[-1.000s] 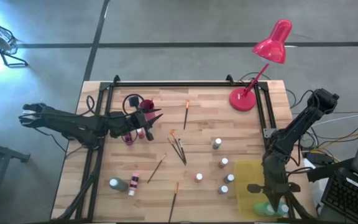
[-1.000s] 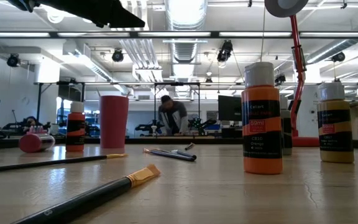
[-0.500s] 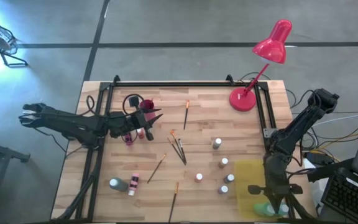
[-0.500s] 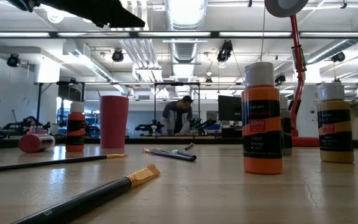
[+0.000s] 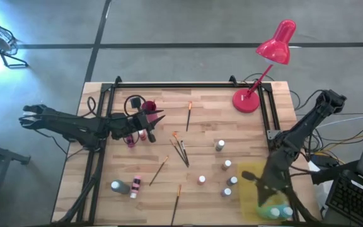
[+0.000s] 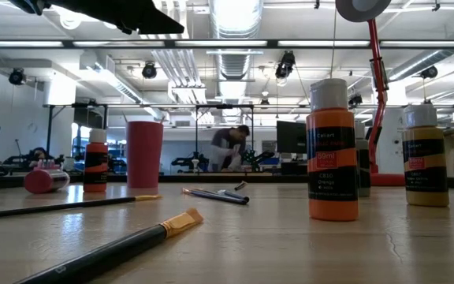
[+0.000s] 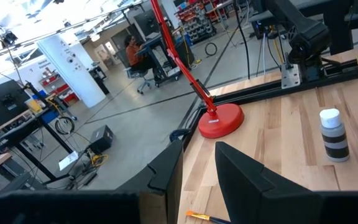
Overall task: Pick & Place Paint Supplies
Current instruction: Put the black paint brush into the pink cup
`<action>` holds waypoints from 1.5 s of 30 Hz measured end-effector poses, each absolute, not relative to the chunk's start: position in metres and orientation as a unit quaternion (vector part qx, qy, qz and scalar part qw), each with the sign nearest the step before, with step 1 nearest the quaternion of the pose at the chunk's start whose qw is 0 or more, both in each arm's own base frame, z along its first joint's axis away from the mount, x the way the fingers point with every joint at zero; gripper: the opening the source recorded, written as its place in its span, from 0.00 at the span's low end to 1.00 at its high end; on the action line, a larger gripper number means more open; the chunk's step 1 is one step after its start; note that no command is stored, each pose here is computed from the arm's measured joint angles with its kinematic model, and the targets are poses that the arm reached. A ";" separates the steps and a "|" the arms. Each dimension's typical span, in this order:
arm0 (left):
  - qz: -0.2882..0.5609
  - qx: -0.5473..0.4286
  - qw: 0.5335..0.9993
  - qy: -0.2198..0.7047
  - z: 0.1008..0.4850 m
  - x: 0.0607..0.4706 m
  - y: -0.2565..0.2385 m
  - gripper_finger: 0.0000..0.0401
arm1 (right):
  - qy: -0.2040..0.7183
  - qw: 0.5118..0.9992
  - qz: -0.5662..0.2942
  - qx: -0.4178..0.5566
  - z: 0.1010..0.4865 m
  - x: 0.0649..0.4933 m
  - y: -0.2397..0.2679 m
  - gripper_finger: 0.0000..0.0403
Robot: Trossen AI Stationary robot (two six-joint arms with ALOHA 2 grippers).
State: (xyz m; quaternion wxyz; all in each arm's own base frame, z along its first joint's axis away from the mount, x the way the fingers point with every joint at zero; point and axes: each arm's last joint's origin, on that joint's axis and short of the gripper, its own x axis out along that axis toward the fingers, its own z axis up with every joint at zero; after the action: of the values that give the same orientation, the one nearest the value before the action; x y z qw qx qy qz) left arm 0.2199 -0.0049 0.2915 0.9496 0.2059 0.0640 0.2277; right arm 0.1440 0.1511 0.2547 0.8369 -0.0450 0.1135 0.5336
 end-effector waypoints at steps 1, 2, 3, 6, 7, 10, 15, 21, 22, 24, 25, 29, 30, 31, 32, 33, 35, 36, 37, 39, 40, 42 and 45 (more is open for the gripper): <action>0.228 0.206 0.950 0.064 0.291 0.220 -0.005 0.25 | 0.120 0.850 0.511 -0.043 0.256 0.147 0.150 0.02; 0.228 0.206 0.950 0.064 0.291 0.220 -0.005 0.25 | 0.122 0.862 0.490 -0.041 0.258 0.150 0.148 0.02; 0.228 0.206 0.950 0.064 0.292 0.220 -0.005 0.25 | 0.121 0.874 0.470 -0.038 0.260 0.153 0.147 0.02; 0.228 0.206 0.949 0.065 0.291 0.220 -0.005 0.25 | 0.112 0.897 0.428 -0.024 0.271 0.160 0.143 0.02; 0.228 0.206 0.949 0.064 0.291 0.220 -0.005 0.25 | 0.110 0.904 0.412 -0.020 0.273 0.162 0.141 0.02; 0.227 0.207 0.949 0.065 0.291 0.220 -0.005 0.25 | 0.109 0.927 0.359 -0.001 0.282 0.168 0.135 0.02; 0.227 0.207 0.949 0.065 0.291 0.220 -0.005 0.25 | 0.134 0.964 0.229 0.031 0.296 0.178 0.123 0.02; 0.227 0.208 0.949 0.066 0.291 0.220 -0.005 0.25 | 0.151 0.984 0.086 0.046 0.310 0.185 0.104 0.02; 0.227 0.208 0.949 0.066 0.291 0.220 -0.005 0.25 | 0.149 0.985 0.071 0.046 0.312 0.187 0.102 0.02; 0.227 0.208 0.949 0.066 0.291 0.220 -0.005 0.25 | 0.139 0.989 0.037 0.047 0.316 0.190 0.096 0.02; 0.227 0.208 0.949 0.066 0.291 0.220 -0.005 0.25 | 0.135 0.989 0.017 0.048 0.317 0.191 0.092 0.02; 0.227 0.208 0.949 0.067 0.291 0.220 -0.005 0.25 | 0.122 0.989 -0.066 0.053 0.319 0.195 0.079 0.02; 0.226 0.210 0.949 0.069 0.291 0.220 -0.005 0.25 | 0.118 0.988 -0.083 0.054 0.320 0.196 0.076 0.02; 0.226 0.214 0.948 0.071 0.290 0.220 -0.005 0.25 | 0.115 0.987 -0.096 0.057 0.321 0.197 0.071 0.02; 0.225 0.220 0.946 0.073 0.290 0.220 -0.005 0.25 | 0.115 0.985 -0.111 0.063 0.321 0.199 0.067 0.02; 0.225 0.227 0.945 0.074 0.290 0.220 -0.005 0.25 | 0.116 0.982 -0.127 0.072 0.322 0.200 0.061 0.02; 0.224 0.238 0.942 0.076 0.291 0.220 -0.005 0.25 | 0.121 0.975 -0.158 0.096 0.320 0.202 0.051 0.02; 0.224 0.240 0.941 0.076 0.291 0.220 -0.005 0.25 | 0.124 0.971 -0.172 0.106 0.319 0.203 0.047 0.02; 0.224 0.241 0.941 0.077 0.291 0.220 -0.005 0.25 | 0.129 0.968 -0.184 0.112 0.318 0.203 0.043 0.02; 0.224 0.237 0.942 0.075 0.291 0.220 -0.005 0.25 | 0.139 0.963 -0.201 0.112 0.315 0.203 0.036 0.02; 0.222 0.236 0.943 0.074 0.291 0.220 -0.005 0.25 | 0.143 0.961 -0.209 0.111 0.314 0.204 0.033 0.02; 0.220 0.234 0.944 0.073 0.291 0.220 -0.005 0.25 | 0.150 0.956 -0.225 0.113 0.313 0.204 0.027 0.02; 0.219 0.232 0.945 0.078 0.289 0.220 -0.005 0.25 | 0.155 0.948 -0.249 0.126 0.310 0.204 0.019 0.02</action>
State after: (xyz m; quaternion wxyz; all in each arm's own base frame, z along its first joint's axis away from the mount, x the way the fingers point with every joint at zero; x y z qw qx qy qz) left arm 0.2199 -0.0051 0.2894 0.9447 0.2317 0.0781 0.2186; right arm 0.2036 0.0190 0.3099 0.9476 0.1256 0.1554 -0.2493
